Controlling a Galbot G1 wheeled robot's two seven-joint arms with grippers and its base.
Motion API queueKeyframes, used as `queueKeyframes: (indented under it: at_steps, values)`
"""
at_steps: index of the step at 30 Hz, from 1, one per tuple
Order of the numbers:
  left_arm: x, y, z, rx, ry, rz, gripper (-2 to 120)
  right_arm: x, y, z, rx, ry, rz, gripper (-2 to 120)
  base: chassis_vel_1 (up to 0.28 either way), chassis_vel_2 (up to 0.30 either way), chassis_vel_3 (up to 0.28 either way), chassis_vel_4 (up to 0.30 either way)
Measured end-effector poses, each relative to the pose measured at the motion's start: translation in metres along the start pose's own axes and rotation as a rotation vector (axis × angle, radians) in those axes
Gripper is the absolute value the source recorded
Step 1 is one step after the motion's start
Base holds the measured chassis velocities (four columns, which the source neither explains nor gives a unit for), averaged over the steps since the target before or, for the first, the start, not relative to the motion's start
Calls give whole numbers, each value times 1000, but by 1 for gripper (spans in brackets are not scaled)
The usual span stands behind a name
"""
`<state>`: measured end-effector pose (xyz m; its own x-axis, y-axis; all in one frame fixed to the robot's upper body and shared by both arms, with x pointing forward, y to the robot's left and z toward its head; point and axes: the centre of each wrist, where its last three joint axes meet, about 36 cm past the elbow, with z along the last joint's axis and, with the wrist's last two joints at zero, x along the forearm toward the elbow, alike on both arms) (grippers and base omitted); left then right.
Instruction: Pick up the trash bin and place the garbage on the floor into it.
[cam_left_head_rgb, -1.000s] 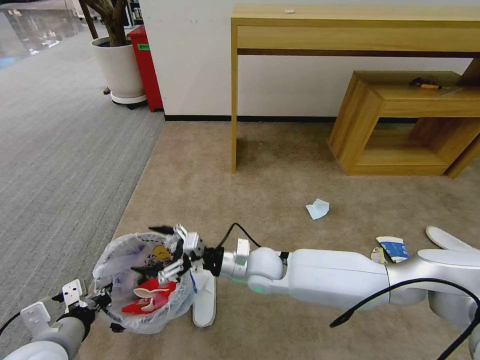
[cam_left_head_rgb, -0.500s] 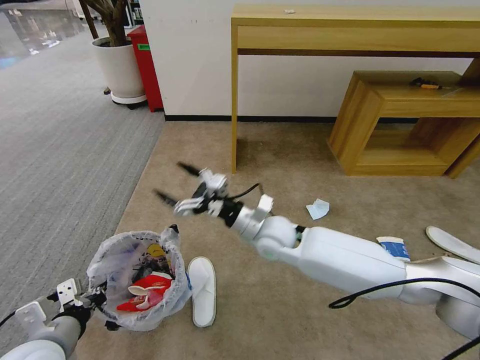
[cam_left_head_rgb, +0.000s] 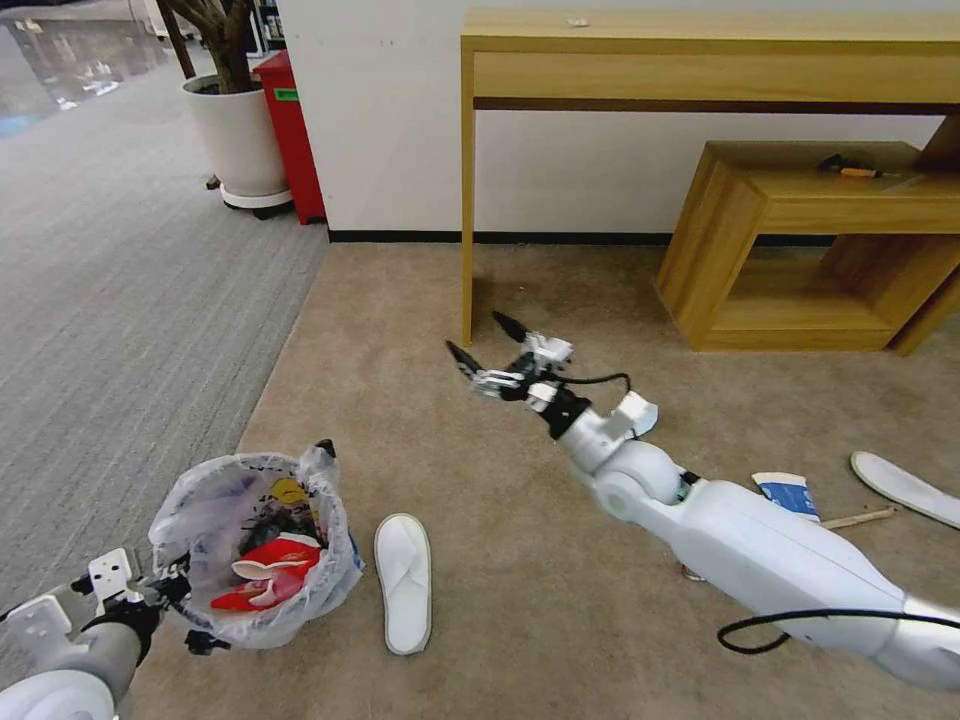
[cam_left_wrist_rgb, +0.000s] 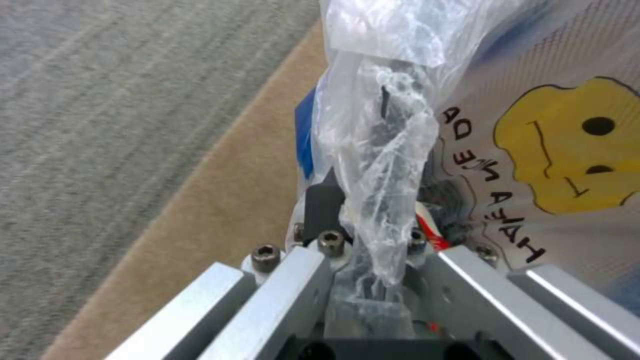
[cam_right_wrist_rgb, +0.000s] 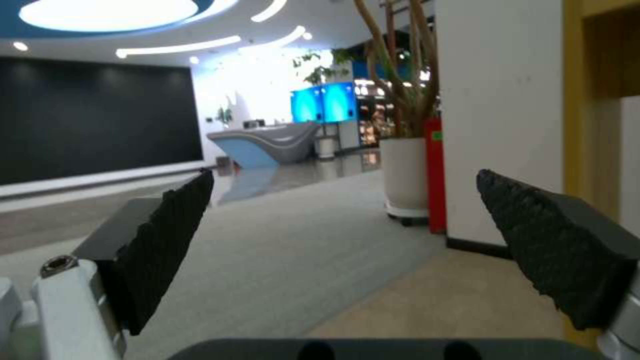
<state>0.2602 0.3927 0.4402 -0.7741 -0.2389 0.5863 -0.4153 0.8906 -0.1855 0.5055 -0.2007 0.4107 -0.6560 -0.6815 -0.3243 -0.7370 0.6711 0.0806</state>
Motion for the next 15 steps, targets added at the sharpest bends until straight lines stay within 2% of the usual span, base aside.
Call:
queueKeyframes:
  at_steps: [5, 8, 12, 15]
  values:
    - [-3, 11, 1, 9, -16, -30, 0, 20, -10, 17, 15, 50, 37, 100, 0, 0, 0, 0]
    - [-3, 18, -1, 17, -31, -46, 0, 49, -15, 39, 13, 129, 75, 100, 0, 0, 0, 0]
    - [-3, 19, -1, 20, -36, -48, 0, 72, -16, 51, 11, 174, 87, 100, 0, 0, 0, 0]
    - [-3, 19, -2, 27, -40, -46, 0, 106, -14, 68, 8, 238, 102, 100, 0, 0, 0, 0]
